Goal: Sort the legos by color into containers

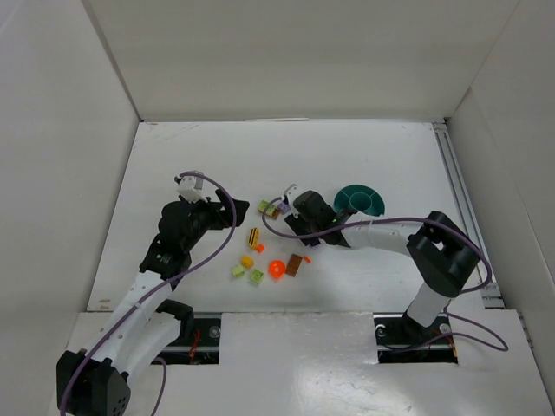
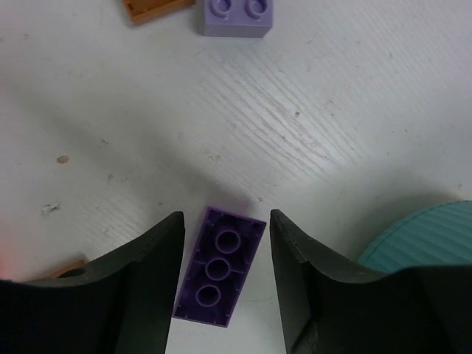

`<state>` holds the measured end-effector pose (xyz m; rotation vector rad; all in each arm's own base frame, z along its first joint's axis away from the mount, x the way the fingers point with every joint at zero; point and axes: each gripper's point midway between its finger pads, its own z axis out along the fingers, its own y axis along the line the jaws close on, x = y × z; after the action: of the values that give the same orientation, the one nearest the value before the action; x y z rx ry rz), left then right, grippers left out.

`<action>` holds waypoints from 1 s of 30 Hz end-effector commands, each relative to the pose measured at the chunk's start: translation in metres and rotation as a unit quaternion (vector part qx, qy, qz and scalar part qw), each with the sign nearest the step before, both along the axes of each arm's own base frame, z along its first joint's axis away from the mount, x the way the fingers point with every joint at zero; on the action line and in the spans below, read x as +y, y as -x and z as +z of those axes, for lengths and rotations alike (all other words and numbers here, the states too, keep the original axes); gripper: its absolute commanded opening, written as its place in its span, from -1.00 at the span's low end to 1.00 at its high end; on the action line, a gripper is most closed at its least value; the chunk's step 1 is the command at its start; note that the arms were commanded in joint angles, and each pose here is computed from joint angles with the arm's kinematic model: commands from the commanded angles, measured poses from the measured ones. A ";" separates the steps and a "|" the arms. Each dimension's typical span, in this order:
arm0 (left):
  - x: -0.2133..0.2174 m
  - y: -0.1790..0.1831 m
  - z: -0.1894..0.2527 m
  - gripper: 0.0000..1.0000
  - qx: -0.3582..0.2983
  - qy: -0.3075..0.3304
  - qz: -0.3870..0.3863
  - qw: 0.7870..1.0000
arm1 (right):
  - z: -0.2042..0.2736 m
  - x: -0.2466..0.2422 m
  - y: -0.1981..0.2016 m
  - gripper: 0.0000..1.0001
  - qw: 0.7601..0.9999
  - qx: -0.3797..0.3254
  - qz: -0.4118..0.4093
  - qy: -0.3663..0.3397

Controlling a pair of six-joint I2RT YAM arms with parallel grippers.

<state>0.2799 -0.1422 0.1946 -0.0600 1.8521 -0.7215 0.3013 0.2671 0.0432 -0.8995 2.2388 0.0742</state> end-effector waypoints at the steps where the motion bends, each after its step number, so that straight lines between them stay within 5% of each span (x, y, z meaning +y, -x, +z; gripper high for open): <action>1: -0.003 -0.002 0.010 0.99 -0.026 0.000 -0.006 1.000 | 0.008 0.023 0.001 0.09 0.999 -0.001 0.032 -0.040; 6: -0.002 -0.001 0.007 0.99 -0.021 -0.001 -0.006 1.000 | 0.006 0.024 0.003 0.04 0.998 0.009 0.030 -0.053; 13: -0.001 -0.002 0.007 0.99 -0.021 -0.002 -0.002 1.000 | 0.001 0.003 0.004 0.21 0.998 0.016 -0.002 -0.058; 21: -0.001 -0.002 0.002 0.99 -0.012 -0.005 -0.002 1.000 | 0.021 0.015 0.002 -0.39 0.995 -0.017 0.039 -0.087; 30: -0.020 0.010 0.009 0.99 -0.025 0.003 -0.069 0.997 | 0.136 0.016 -0.011 -0.49 0.963 -0.178 0.126 -0.157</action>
<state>0.2779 -0.1464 0.1915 -0.0252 1.8658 -0.7353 0.2967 0.2748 0.1138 -0.9363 1.9703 0.2976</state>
